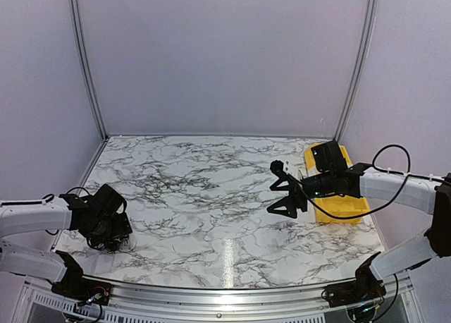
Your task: Untangle the cables
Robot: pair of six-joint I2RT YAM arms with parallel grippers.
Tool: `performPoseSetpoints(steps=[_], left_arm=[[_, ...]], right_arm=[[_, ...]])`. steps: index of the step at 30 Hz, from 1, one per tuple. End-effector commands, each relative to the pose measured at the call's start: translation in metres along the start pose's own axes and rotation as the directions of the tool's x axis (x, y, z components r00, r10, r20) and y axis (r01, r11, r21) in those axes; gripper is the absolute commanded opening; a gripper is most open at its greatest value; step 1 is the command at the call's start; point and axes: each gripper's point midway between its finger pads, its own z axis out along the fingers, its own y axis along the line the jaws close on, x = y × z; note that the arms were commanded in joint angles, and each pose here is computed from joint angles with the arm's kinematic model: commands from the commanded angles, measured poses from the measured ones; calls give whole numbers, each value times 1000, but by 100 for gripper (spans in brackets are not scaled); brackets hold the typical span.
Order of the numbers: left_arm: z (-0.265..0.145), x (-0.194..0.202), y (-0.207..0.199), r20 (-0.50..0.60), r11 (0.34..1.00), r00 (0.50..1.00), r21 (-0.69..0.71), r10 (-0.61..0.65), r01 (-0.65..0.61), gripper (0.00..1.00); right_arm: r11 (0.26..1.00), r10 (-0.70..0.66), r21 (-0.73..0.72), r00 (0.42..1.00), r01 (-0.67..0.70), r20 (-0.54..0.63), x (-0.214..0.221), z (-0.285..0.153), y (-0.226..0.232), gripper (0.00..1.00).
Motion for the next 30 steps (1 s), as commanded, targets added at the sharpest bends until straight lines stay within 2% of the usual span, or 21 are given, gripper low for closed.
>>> performPoseSetpoints(steps=[1, 5, 8, 11, 15, 19, 21, 24, 30], left_arm=[[-15, 16, -87, -59, 945, 998, 329, 21, -1, 96], [-42, 28, -165, -26, 836, 993, 543, 119, -86, 94], [-77, 37, -243, 34, 680, 975, 711, 220, -178, 93], [-90, 36, -272, 91, 655, 949, 704, 302, -276, 97], [-110, -1, -255, 263, 683, 934, 638, 241, -356, 99], [-118, -22, -230, 354, 721, 911, 572, 213, -391, 99], [-111, -22, -213, 353, 750, 909, 534, 222, -390, 99], [-102, -14, -198, 328, 757, 916, 530, 231, -381, 97], [-96, 13, -178, 254, 721, 923, 576, 290, -385, 89]], right_arm=[[999, -25, -31, 1000, 26, 13, -9, 2, 5, 88], [999, -19, -26, 1000, 19, 3, -8, 4, 1, 88], [1000, -10, -23, 1000, 10, -5, -8, 6, -2, 87], [1000, 7, -4, 1000, -7, -7, -12, 6, -7, 85], [1000, 2, 10, 999, -2, -49, -17, 17, -5, 79], [997, -56, -61, 993, 50, -103, -28, 41, 20, 72], [990, -100, -115, 988, 87, -114, -34, 54, 37, 66], [979, -161, -149, 977, 140, -137, -41, 79, 52, 55], [957, -243, -198, 959, 213, -144, -63, 120, 71, 38]])
